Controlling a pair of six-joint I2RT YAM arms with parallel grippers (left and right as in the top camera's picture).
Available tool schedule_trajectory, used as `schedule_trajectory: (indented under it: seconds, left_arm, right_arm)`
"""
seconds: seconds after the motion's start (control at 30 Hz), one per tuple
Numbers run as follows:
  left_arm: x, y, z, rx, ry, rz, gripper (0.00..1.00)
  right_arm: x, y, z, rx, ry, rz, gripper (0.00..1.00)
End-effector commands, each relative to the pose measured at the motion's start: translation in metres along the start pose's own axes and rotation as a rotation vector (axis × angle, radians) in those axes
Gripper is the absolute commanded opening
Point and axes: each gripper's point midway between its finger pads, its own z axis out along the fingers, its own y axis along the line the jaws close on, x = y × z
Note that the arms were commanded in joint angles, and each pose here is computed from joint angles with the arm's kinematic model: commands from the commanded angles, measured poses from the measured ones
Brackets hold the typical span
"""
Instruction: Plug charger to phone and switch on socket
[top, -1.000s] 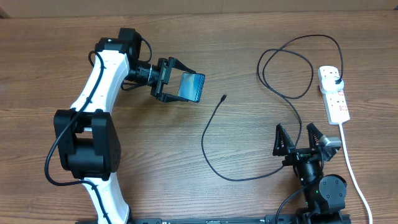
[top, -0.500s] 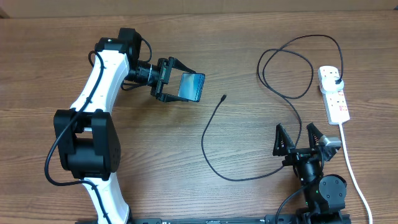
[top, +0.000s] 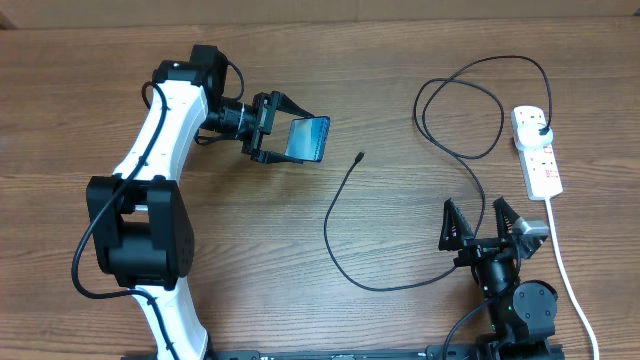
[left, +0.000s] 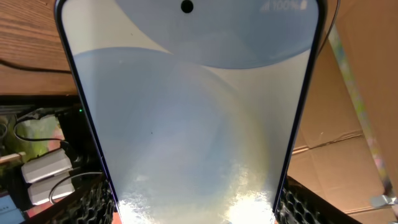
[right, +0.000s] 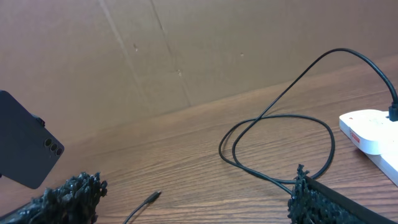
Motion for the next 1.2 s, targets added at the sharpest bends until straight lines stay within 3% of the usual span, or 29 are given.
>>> schedule_trajectory:
  seconds: [0.0, 1.17]
  left_arm:
    - [0.011, -0.01, -0.006, 0.028, 0.019, 0.009, 0.56]
    - [-0.001, -0.005, -0.006, 0.0, -0.054, -0.016, 0.58]
  right_arm:
    - [0.002, -0.001, 0.0, -0.002, -0.002, 0.0, 1.0]
    - [0.002, -0.001, 0.0, -0.002, -0.002, 0.0, 1.0]
